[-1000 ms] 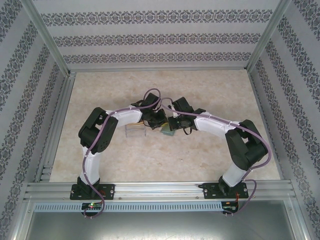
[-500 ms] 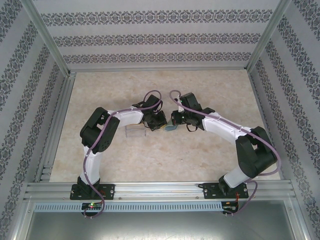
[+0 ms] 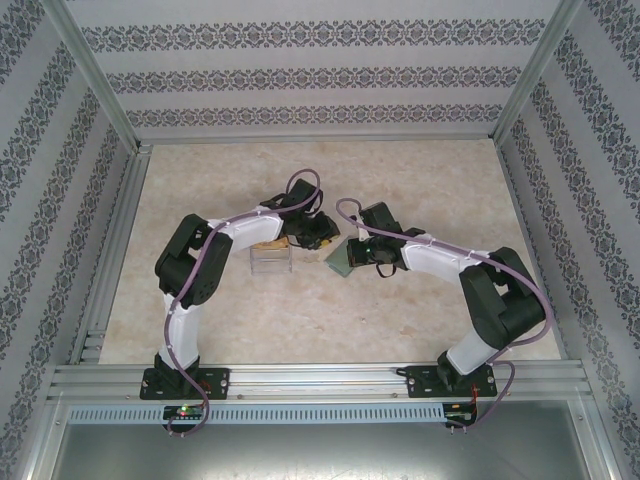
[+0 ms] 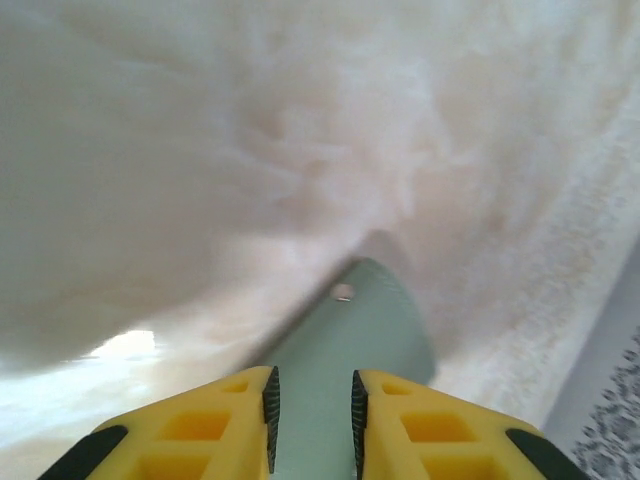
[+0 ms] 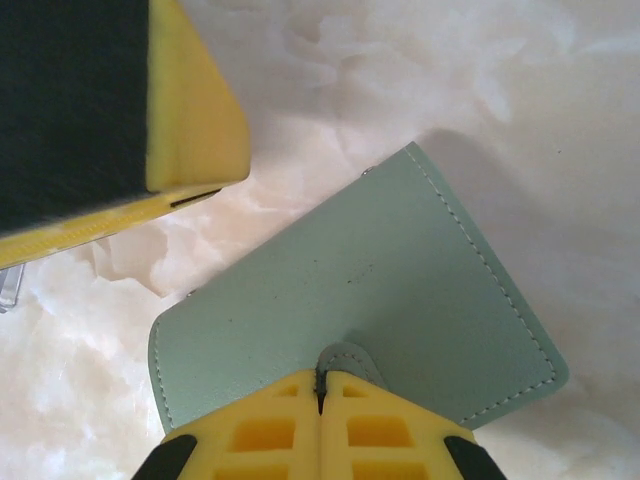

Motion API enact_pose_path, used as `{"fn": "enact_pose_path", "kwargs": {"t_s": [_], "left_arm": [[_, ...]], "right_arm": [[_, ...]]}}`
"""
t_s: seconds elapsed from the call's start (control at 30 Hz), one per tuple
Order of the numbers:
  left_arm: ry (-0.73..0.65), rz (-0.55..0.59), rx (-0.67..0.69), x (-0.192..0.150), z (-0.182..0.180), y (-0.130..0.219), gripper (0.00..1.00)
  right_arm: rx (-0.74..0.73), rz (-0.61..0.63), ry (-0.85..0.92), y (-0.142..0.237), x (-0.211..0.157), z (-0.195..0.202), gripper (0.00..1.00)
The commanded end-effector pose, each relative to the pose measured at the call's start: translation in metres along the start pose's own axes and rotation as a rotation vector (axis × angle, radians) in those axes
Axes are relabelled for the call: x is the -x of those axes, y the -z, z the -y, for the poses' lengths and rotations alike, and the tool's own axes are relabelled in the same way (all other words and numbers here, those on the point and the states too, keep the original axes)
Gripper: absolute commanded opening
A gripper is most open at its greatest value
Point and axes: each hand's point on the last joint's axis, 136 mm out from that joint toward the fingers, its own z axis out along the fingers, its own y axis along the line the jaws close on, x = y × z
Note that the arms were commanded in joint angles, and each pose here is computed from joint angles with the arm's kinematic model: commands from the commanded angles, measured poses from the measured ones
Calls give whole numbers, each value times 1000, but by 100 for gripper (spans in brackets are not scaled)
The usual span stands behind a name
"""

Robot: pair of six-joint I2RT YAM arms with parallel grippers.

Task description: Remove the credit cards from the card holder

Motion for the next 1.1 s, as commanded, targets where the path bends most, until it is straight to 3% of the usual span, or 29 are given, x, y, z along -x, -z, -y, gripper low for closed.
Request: {"fn": "enact_pose_path", "kwargs": {"t_s": [0.0, 0.13, 0.27, 0.5, 0.83, 1.07], "left_arm": [[-7, -35, -127, 2, 35, 0, 29], [1, -94, -165, -7, 41, -17, 26], [29, -146, -162, -17, 34, -34, 18], [74, -209, -10, -41, -9, -64, 0], [110, -214, 321, -50, -81, -71, 0], [117, -221, 411, -52, -105, -75, 0]], "right_arm": [[13, 12, 20, -5, 0, 2, 0], [20, 19, 9, -5, 1, 4, 0], [25, 25, -5, -5, 1, 7, 0], [38, 34, -19, -3, 4, 7, 0], [-33, 117, -65, 22, 16, 25, 0], [-142, 152, -131, 44, 5, 55, 0]]}}
